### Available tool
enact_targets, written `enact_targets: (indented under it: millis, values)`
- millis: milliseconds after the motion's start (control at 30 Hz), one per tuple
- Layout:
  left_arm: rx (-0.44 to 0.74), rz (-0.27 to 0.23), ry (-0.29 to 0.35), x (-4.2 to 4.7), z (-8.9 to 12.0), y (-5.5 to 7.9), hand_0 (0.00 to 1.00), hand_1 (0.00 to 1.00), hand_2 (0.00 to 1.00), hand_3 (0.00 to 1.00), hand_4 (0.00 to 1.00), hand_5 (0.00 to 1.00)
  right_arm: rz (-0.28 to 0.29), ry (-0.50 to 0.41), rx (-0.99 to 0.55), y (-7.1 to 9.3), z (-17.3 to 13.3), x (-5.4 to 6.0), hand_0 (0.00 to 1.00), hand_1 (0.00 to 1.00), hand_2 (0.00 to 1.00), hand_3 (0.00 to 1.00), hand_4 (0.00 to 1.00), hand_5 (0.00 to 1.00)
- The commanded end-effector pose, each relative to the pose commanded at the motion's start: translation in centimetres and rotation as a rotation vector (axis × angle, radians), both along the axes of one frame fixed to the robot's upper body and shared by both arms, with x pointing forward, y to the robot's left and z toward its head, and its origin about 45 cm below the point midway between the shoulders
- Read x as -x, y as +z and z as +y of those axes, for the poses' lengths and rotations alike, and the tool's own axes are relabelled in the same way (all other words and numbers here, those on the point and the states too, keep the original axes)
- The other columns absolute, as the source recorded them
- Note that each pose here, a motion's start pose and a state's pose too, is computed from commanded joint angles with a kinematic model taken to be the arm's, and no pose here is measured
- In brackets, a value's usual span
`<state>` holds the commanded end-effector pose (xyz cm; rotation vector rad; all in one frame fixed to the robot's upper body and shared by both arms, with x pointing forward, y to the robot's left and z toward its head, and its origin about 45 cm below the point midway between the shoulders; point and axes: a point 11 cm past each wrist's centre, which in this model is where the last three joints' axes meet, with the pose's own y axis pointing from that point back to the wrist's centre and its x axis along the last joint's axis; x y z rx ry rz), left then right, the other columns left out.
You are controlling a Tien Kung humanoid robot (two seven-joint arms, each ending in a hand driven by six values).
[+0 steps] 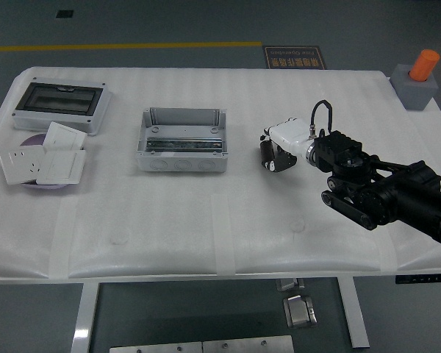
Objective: Pick up the battery,place it into the box
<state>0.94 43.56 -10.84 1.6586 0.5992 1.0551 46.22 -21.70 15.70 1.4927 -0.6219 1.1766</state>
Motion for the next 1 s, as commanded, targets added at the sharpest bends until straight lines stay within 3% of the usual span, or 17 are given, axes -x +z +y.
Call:
enact_targets:
  millis: [900,933,1000]
  values:
    - [0.000,-0.001,-0.020,-0.13,-0.04,0.00,0.591,0.617,0.495,0.613,0.473,0.466,0.033,0.016,0.003,-0.36,0.12,0.15,0.905,0.791,0.757,0.824,0.730,0.440]
    - [0.000,-0.001,-0.020,-0.13,-0.03,0.01,0.591,0.617,0.491,0.613,0.466,0.467,0.034,0.016,0.003,-0.37,0.13,0.16,0.917,0.804,0.776,0.880,0.943,0.562]
    - [0.000,-0.002,-0.021,-0.14,-0.02,0.01,0.591,0.617,0.491,0.613,0.466,0.467,0.037,0.017,0.002,-0.38,0.16,0.17,0.917,0.804,0.776,0.880,0.943,0.562]
